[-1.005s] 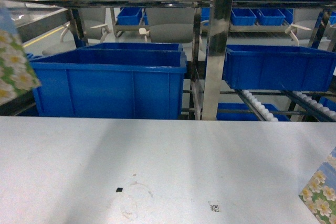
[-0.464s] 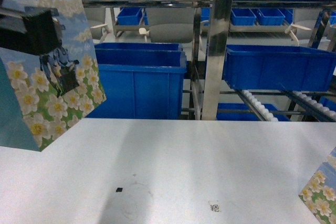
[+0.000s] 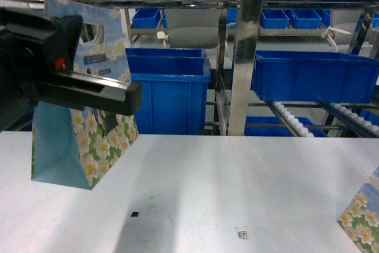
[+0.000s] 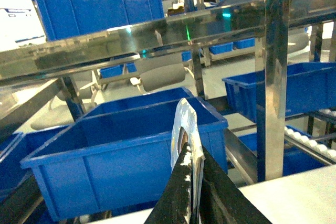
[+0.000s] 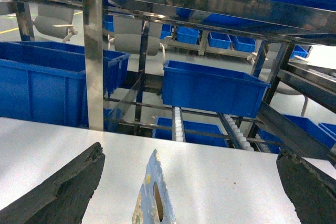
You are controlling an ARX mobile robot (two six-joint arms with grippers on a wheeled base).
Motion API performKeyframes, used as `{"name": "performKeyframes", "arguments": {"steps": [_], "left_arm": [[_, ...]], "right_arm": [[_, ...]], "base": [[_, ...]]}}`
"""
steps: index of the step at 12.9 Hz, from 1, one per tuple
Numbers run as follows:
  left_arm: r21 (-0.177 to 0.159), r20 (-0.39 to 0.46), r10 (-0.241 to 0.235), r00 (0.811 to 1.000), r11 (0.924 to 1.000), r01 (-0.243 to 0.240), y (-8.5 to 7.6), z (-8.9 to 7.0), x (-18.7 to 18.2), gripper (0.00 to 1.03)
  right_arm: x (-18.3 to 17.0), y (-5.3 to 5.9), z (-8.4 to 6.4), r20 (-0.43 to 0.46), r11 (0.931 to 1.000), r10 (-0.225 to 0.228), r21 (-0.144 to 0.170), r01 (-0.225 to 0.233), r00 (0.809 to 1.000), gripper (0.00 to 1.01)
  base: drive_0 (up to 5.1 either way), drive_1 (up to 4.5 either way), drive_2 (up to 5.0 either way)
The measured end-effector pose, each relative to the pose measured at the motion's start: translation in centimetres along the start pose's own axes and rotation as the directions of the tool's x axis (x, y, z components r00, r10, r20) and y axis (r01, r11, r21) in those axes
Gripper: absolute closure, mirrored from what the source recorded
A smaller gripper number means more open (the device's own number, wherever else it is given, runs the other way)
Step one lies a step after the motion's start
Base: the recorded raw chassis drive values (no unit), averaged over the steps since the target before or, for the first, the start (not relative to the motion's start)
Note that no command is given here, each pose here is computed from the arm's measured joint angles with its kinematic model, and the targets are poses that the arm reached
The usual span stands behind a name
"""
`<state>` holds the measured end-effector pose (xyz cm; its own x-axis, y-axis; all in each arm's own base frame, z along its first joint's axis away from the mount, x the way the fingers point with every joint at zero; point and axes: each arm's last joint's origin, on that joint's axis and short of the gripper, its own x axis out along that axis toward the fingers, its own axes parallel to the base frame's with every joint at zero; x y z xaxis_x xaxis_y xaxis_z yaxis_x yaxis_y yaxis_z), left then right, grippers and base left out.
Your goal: Move flower gift bag to table near conveyor
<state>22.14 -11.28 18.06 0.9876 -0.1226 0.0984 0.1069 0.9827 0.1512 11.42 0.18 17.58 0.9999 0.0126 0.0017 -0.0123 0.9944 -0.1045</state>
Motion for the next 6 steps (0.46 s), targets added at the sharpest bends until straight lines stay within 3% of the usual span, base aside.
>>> {"name": "performKeyframes", "arguments": {"steps": [2, 6], "left_arm": [[-0.029, -0.018, 0.005, 1.0, 0.9996, -0.006, -0.3, -1.0, 0.2, 1.01], [-0.016, -0.185, -0.014, 0.983, 0.9998, 0.011, -1.4, -5.3, 0.4, 1.01]], "right_arm": [[0.0, 0.0, 0.0, 0.0, 1.0, 0.0, 0.0, 0.0, 1.0, 0.03], [0.0, 0.0, 0.0, 0.0, 1.0, 0.0, 0.0, 0.0, 1.0, 0.03]], "base": [[0.0, 0.0, 0.0], [0.0, 0.0, 0.0]]}}
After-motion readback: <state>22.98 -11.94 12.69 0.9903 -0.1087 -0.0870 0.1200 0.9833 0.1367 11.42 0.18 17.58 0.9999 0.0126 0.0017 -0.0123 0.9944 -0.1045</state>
